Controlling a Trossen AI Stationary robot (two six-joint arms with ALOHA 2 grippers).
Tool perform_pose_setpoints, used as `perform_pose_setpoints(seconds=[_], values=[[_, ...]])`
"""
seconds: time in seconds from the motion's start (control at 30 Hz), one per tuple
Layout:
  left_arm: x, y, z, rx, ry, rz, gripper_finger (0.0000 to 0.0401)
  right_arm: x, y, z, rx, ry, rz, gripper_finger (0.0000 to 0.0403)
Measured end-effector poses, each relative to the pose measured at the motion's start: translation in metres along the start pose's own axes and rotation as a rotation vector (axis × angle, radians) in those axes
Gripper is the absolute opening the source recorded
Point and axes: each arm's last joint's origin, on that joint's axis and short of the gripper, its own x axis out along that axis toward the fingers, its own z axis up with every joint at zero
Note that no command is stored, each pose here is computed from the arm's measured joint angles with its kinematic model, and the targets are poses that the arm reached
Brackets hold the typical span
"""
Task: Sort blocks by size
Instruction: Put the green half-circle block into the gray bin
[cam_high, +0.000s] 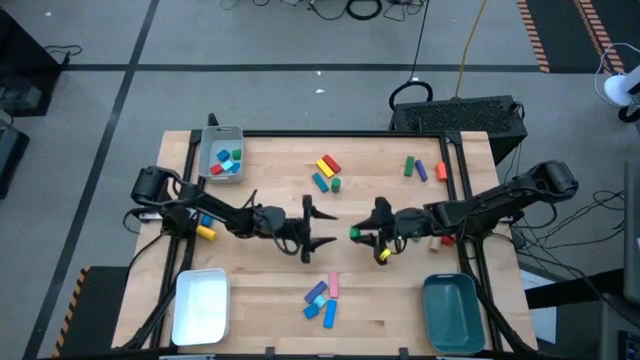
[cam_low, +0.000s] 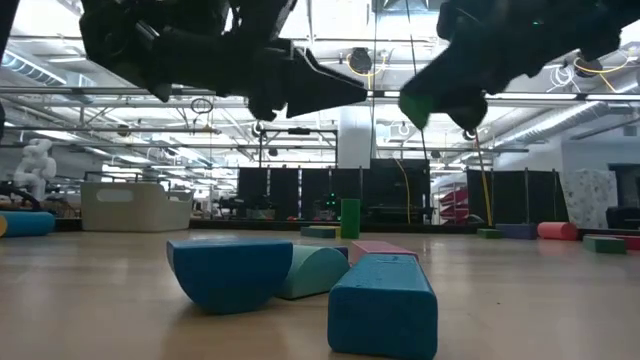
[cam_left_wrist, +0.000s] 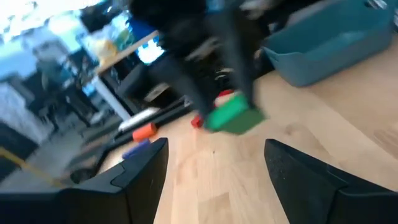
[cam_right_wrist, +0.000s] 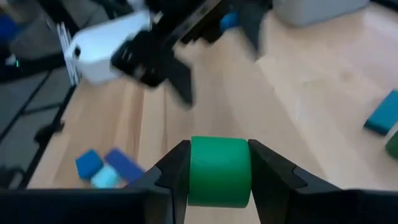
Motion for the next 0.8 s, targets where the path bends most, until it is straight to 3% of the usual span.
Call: perform_pose_setpoints(seconds=[0.23,0.8], values=[[-0.001,-0.005,0.006,0.192,-0.023,0.004,0.0267,0.002,-0.008,0.015,0.085,-0.102,0.032,0.012],[0.01,0.009,0.021,0.179,-0.048,0.078,0.0267,0.009,-0.007,0.026,0.166,-0.24,0.101,0.012]])
